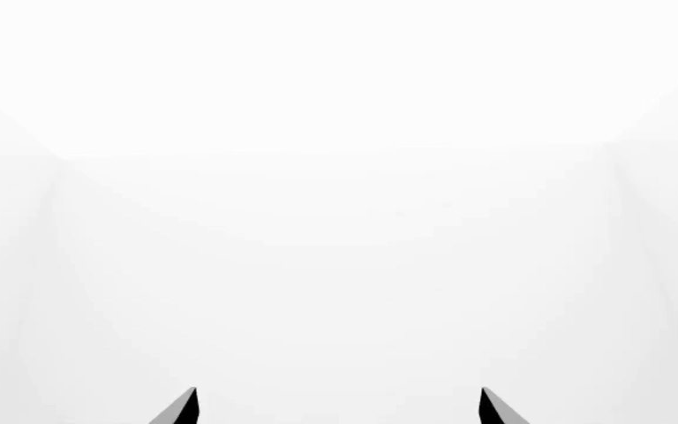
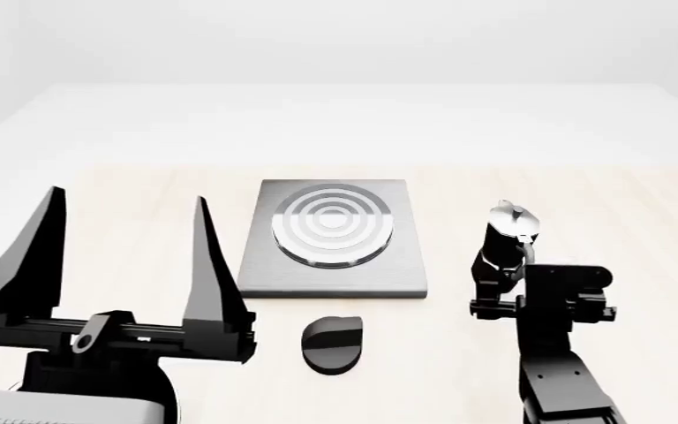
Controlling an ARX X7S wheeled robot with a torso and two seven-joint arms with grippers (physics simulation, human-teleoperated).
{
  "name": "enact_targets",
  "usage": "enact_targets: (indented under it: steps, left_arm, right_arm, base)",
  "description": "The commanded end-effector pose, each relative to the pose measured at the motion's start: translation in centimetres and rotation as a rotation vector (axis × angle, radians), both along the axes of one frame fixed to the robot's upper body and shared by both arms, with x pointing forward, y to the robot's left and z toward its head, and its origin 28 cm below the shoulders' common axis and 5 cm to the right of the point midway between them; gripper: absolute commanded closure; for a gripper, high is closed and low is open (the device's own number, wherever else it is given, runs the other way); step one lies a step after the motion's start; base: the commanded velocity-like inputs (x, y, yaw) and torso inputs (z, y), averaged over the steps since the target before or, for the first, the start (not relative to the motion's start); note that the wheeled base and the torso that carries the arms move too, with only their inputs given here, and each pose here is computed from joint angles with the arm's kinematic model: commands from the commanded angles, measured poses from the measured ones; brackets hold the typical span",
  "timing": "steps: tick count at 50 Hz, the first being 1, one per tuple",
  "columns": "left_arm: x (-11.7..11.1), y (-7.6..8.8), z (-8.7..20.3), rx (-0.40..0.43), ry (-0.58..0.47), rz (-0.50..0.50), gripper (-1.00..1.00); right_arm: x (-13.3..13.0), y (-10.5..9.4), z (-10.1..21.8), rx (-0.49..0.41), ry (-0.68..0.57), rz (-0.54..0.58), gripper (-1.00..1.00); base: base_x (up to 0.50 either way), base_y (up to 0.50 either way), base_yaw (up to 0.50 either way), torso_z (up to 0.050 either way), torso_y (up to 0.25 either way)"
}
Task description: Turn on the stove and put the moka pot on it.
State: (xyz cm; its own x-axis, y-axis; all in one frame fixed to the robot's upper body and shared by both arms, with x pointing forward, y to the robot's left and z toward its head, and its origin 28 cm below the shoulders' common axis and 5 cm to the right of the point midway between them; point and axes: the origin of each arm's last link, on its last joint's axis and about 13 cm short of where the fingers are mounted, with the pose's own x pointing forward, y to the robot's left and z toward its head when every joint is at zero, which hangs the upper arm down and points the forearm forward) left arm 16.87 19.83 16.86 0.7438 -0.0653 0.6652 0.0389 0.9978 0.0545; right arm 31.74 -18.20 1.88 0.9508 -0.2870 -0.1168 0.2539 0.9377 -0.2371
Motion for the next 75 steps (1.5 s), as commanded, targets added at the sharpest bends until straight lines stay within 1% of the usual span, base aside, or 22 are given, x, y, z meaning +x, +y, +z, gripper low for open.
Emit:
enact_targets:
  steps: [1, 10, 11, 18, 25, 27, 32, 37, 44, 48, 50, 52, 54, 55, 58, 60, 64, 65, 68, 72, 73, 75]
  left_arm:
    - [0.1, 0.0, -0.1, 0.001, 0.004, -0.003, -1.0]
    - [0.1, -0.1, -0.2, 0.003, 0.009, -0.006, -1.0]
    - [0.1, -0.1, -0.2, 0.004, 0.009, -0.007, -1.0]
    - [0.1, -0.2, -0.2, 0.006, 0.009, -0.009, -1.0]
    - [0.1, -0.3, -0.2, 0.007, 0.011, -0.01, -1.0]
    - [0.0, -0.3, -0.2, 0.007, 0.011, -0.01, -1.0]
    - [0.0, -0.3, -0.3, 0.007, 0.013, -0.01, -1.0]
    - [0.0, -0.2, -0.5, 0.005, 0.015, -0.009, -1.0]
    - [-0.1, 0.0, -0.5, 0.001, 0.014, -0.004, -1.0]
    - [-0.1, 0.0, -0.5, -0.001, 0.015, -0.003, -1.0]
    - [-0.2, 0.1, -0.5, -0.002, 0.014, -0.003, -1.0]
    - [-0.2, 0.1, -0.5, -0.006, 0.016, -0.004, -1.0]
    - [-0.2, 0.1, -0.6, -0.008, 0.017, -0.004, -1.0]
    - [-0.2, 0.1, -0.6, -0.01, 0.017, -0.004, -1.0]
    - [-0.2, 0.1, -0.6, -0.01, 0.017, -0.003, -1.0]
    - [-0.2, 0.2, -0.6, -0.009, 0.019, 0.0, -1.0]
    - [-0.2, 0.2, -0.5, -0.01, 0.017, -0.002, -1.0]
    - [-0.1, 0.2, -0.5, -0.009, 0.017, -0.003, -1.0]
    - [-0.1, 0.2, -0.6, -0.009, 0.019, -0.001, -1.0]
    - [-0.2, 0.4, -0.6, -0.011, 0.02, 0.003, -1.0]
    - [-0.2, 0.4, -0.6, -0.01, 0.019, 0.004, -1.0]
    - [-0.3, 0.4, -0.5, -0.01, 0.018, 0.004, -1.0]
  right_arm:
    - [0.3, 0.1, -0.4, -0.006, 0.007, 0.006, -1.0]
    - [0.2, 0.0, -0.5, 0.0, 0.004, 0.003, -1.0]
    - [0.2, 0.0, -0.5, 0.002, -0.001, 0.001, 1.0]
    - [-0.1, -0.3, -0.6, 0.0, -0.018, -0.009, 1.0]
    - [-0.2, 0.0, -0.1, -0.003, -0.03, 0.004, 1.0]
    - [-0.1, 0.1, 0.1, -0.003, -0.037, 0.012, 1.0]
    - [0.4, 0.5, 1.9, -0.011, -0.079, 0.025, 1.0]
    - [2.0, 1.2, 5.2, -0.04, -0.146, 0.047, 1.0]
    - [3.9, 1.6, 7.1, -0.043, -0.166, 0.044, 1.0]
    - [4.5, 1.6, 7.5, -0.019, -0.186, 0.039, 1.0]
    - [4.8, 1.8, 7.7, -0.012, -0.218, 0.05, 1.0]
    - [4.9, 1.9, 8.0, 0.013, -0.243, 0.065, 1.0]
    - [5.3, 2.1, 7.9, -0.009, -0.245, 0.079, 1.0]
    - [5.6, 2.2, 7.4, -0.011, -0.246, 0.085, 1.0]
    - [6.2, 2.4, 7.6, -0.02, -0.256, 0.105, 1.0]
    - [6.8, 2.6, 7.8, -0.015, -0.285, 0.128, 1.0]
    - [7.7, 2.9, 7.9, -0.02, -0.283, 0.138, 1.0]
    - [7.8, 3.1, 7.5, -0.034, -0.284, 0.149, 1.0]
    - [8.3, 3.3, 8.3, -0.052, -0.267, 0.137, 1.0]
    - [8.7, 3.7, 9.1, -0.057, -0.278, 0.153, 1.0]
    - [8.9, 3.9, 9.4, -0.08, -0.275, 0.158, 1.0]
    - [9.0, 3.9, 9.7, -0.075, -0.28, 0.159, 1.0]
  base:
    - [0.0, 0.0, 0.0, 0.0, 0.0]
    - [0.0, 0.0, 0.0, 0.0, 0.0]
    - [0.0, 0.0, 0.0, 0.0, 0.0]
    - [0.0, 0.0, 0.0, 0.0, 0.0]
    - [0.0, 0.0, 0.0, 0.0, 0.0]
    - [0.0, 0.0, 0.0, 0.0, 0.0]
    - [0.0, 0.0, 0.0, 0.0, 0.0]
    - [0.0, 0.0, 0.0, 0.0, 0.002]
    - [0.0, 0.0, 0.0, 0.0, 0.0]
    - [0.0, 0.0, 0.0, 0.0, 0.003]
    - [0.0, 0.0, 0.0, 0.0, 0.0]
    - [0.0, 0.0, 0.0, 0.0, 0.0]
    - [0.0, 0.0, 0.0, 0.0, 0.0]
    - [0.0, 0.0, 0.0, 0.0, 0.0]
    - [0.0, 0.0, 0.0, 0.0, 0.003]
    - [0.0, 0.0, 0.0, 0.0, 0.0]
    - [0.0, 0.0, 0.0, 0.0, 0.0]
    - [0.0, 0.0, 0.0, 0.0, 0.0]
    - [0.0, 0.0, 0.0, 0.0, 0.003]
    - [0.0, 0.0, 0.0, 0.0, 0.0]
    - [0.0, 0.0, 0.0, 0.0, 0.0]
    - [0.0, 0.0, 0.0, 0.0, 0.005]
